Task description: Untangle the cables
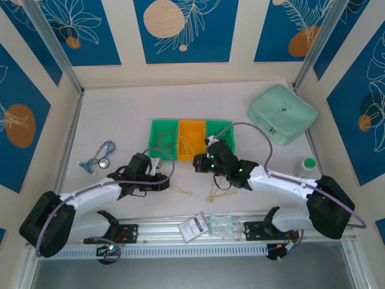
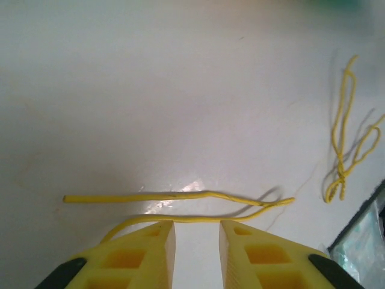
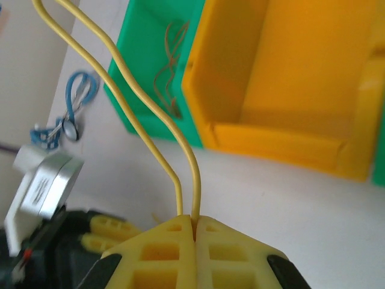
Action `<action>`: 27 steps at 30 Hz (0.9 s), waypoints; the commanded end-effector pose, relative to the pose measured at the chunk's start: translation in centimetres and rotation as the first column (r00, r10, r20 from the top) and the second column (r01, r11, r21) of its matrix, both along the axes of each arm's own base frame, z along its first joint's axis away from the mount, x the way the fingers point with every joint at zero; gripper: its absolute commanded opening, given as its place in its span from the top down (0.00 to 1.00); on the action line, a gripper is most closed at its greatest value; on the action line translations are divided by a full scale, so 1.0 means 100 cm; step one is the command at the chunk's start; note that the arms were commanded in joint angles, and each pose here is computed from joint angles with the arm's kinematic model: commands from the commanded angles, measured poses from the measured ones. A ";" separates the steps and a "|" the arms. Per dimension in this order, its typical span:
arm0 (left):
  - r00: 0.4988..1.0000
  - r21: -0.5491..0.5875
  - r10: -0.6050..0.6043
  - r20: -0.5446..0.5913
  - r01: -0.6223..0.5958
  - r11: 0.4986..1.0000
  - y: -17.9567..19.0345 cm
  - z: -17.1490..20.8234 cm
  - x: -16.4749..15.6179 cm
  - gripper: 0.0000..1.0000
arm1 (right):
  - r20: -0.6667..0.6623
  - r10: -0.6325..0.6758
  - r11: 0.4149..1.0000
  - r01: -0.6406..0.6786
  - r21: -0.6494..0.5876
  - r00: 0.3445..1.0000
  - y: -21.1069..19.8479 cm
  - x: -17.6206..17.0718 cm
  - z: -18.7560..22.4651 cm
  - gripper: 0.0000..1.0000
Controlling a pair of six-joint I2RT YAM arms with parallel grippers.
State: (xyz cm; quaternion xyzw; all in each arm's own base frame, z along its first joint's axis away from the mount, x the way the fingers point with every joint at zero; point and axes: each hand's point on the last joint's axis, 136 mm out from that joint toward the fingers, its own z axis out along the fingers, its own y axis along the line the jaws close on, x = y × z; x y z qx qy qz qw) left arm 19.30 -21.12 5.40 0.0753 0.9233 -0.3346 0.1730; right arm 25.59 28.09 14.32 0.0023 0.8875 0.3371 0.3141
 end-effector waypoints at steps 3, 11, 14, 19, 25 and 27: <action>0.992 0.019 -0.015 0.124 0.013 1.000 0.010 0.027 -0.001 0.68 | 0.027 -0.109 0.992 0.110 -0.055 0.994 -0.022 0.031 0.010 0.99; 0.972 0.028 0.004 0.235 -0.010 1.000 0.028 0.072 -0.008 0.66 | -0.021 -0.175 0.982 0.174 -0.068 0.984 -0.017 0.062 -0.003 0.97; 0.970 0.068 0.000 0.242 -0.017 0.998 0.036 0.083 -0.011 0.66 | -0.037 -0.176 0.983 0.173 -0.064 0.984 -0.009 0.065 -0.010 0.97; 0.963 0.088 -0.009 0.268 -0.015 0.996 0.041 0.097 -0.013 0.66 | -0.063 -0.187 0.979 0.181 -0.090 0.980 -0.001 0.071 -0.026 0.96; 0.958 0.078 -0.012 0.287 -0.011 0.997 0.042 0.102 -0.014 0.66 | -0.093 -0.171 0.981 0.160 -0.111 0.981 0.010 0.078 -0.042 0.94; 0.957 0.083 -0.016 0.289 -0.008 0.997 0.043 0.102 -0.016 0.66 | -0.099 -0.167 0.980 0.154 -0.124 0.981 0.012 0.080 -0.046 0.92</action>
